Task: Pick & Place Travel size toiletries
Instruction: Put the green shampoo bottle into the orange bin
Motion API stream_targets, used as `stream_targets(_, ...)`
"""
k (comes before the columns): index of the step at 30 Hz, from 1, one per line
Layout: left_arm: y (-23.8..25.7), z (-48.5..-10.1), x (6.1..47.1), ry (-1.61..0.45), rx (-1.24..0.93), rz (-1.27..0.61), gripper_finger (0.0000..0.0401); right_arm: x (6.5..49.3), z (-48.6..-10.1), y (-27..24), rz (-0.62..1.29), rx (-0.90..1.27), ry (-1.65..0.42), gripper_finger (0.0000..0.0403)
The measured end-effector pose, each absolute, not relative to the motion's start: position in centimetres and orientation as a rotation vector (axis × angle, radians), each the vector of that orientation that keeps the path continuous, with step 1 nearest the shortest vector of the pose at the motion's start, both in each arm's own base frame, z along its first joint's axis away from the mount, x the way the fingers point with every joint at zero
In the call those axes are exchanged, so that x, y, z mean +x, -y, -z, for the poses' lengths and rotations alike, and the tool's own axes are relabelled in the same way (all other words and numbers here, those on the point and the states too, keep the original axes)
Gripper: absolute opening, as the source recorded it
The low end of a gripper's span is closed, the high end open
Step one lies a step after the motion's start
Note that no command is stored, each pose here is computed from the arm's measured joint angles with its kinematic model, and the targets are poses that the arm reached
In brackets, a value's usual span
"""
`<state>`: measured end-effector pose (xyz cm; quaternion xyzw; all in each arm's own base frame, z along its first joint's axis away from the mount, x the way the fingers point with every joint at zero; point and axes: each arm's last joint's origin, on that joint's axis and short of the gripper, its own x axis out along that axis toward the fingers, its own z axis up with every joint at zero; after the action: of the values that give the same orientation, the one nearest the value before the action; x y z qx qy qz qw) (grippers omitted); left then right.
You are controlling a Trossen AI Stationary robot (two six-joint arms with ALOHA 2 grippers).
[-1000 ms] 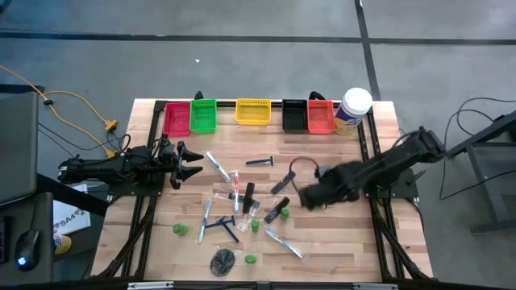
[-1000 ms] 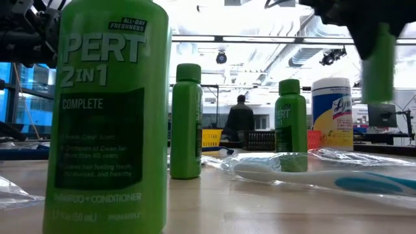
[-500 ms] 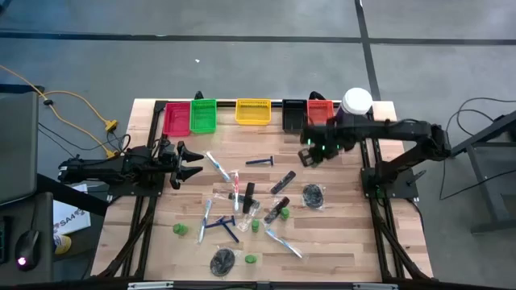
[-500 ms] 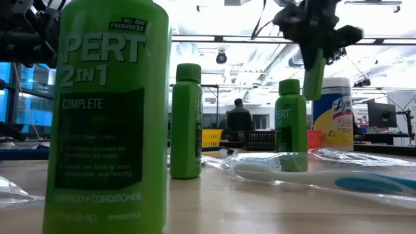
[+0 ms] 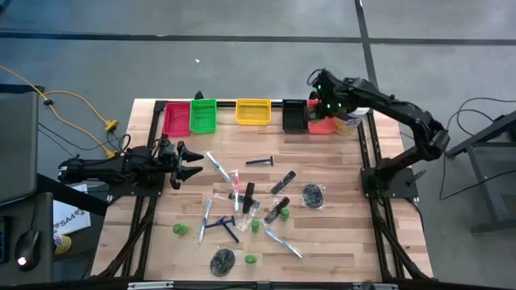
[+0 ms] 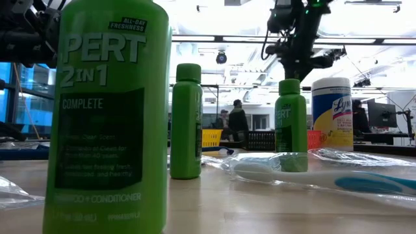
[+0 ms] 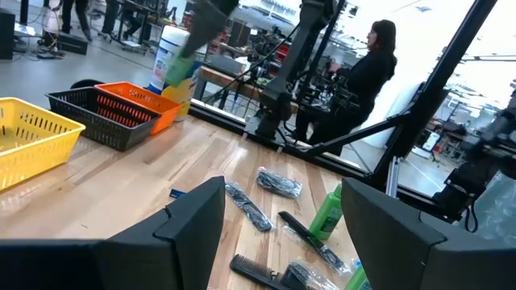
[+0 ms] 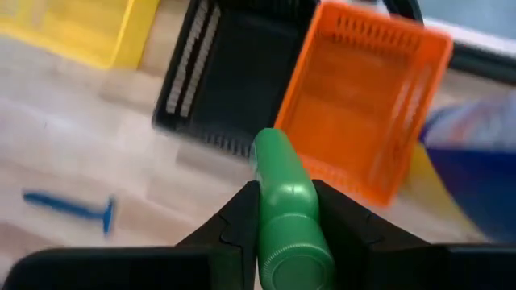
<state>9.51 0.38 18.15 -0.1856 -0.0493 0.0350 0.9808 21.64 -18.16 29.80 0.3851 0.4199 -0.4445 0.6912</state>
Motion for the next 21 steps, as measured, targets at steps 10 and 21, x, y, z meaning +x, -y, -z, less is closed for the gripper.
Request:
stream_targets(10,-0.4,-18.2,9.5,0.099,-0.374,-0.070,0.0241,23.1,-29.0,23.1,0.880,0.701,-1.070,0.0086)
stream_targets(21,-0.4,-18.2,9.5,0.099,-0.374,-0.071,0.0241,25.1,-27.9,26.3,0.781,0.332,-1.368,0.0086)
